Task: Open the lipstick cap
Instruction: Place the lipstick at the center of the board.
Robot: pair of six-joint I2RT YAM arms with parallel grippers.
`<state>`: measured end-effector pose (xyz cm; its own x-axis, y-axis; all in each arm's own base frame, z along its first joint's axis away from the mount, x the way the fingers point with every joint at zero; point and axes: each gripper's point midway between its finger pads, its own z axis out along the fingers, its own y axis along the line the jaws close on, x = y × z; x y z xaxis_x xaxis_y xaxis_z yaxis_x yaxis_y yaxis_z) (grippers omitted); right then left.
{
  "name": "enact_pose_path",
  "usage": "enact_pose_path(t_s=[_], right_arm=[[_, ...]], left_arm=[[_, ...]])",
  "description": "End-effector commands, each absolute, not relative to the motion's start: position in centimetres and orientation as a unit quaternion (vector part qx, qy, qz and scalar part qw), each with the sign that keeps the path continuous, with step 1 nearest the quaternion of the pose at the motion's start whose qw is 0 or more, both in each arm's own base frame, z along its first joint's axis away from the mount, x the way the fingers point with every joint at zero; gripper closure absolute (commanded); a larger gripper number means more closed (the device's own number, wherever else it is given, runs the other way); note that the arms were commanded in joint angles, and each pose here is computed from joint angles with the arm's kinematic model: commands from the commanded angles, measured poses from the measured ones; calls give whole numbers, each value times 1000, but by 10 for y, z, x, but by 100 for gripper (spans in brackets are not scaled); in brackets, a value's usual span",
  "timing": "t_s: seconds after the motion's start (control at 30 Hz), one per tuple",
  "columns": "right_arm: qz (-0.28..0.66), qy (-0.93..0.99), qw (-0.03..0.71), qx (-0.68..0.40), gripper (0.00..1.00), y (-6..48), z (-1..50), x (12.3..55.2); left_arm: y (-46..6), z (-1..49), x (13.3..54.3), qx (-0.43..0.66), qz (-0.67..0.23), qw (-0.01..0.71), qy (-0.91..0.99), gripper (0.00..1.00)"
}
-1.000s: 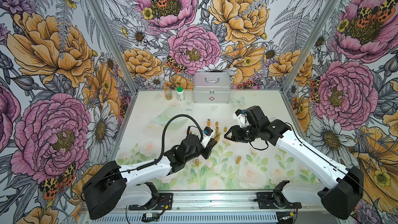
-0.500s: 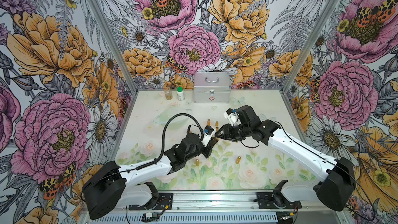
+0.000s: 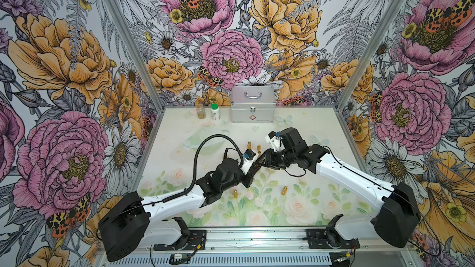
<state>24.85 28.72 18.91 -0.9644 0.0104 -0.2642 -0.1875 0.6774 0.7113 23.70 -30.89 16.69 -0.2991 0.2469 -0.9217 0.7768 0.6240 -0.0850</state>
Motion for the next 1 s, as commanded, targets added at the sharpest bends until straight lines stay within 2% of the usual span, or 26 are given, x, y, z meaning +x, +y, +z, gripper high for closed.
enact_pose_path(t_s=[0.0, 0.13, 0.37, 0.43, 0.47, 0.53, 0.8, 0.97], right_arm=[[398, 907, 126, -51, 72, 291, 186, 250], [395, 909, 126, -50, 77, 290, 183, 250], [382, 912, 143, -43, 80, 284, 183, 254], [376, 913, 152, -38, 80, 282, 184, 257], [373, 914, 155, -37, 81, 281, 184, 258], [363, 917, 164, -33, 82, 278, 184, 261], [257, 943, 212, -25, 82, 248, 176, 276], [196, 953, 229, -42, 82, 243, 155, 279]], left_arm=[[-316, 190, 237, 342, -286, 508, 736, 100], [-315, 189, 238, 340, -284, 509, 738, 100], [-313, 187, 239, 336, -280, 509, 742, 100], [-312, 186, 239, 333, -278, 509, 743, 97], [-311, 185, 239, 332, -277, 508, 745, 94], [-310, 185, 239, 331, -277, 508, 745, 78], [-289, 168, 232, 306, -268, 482, 776, 41], [-265, 148, 230, 271, -243, 456, 812, 29]])
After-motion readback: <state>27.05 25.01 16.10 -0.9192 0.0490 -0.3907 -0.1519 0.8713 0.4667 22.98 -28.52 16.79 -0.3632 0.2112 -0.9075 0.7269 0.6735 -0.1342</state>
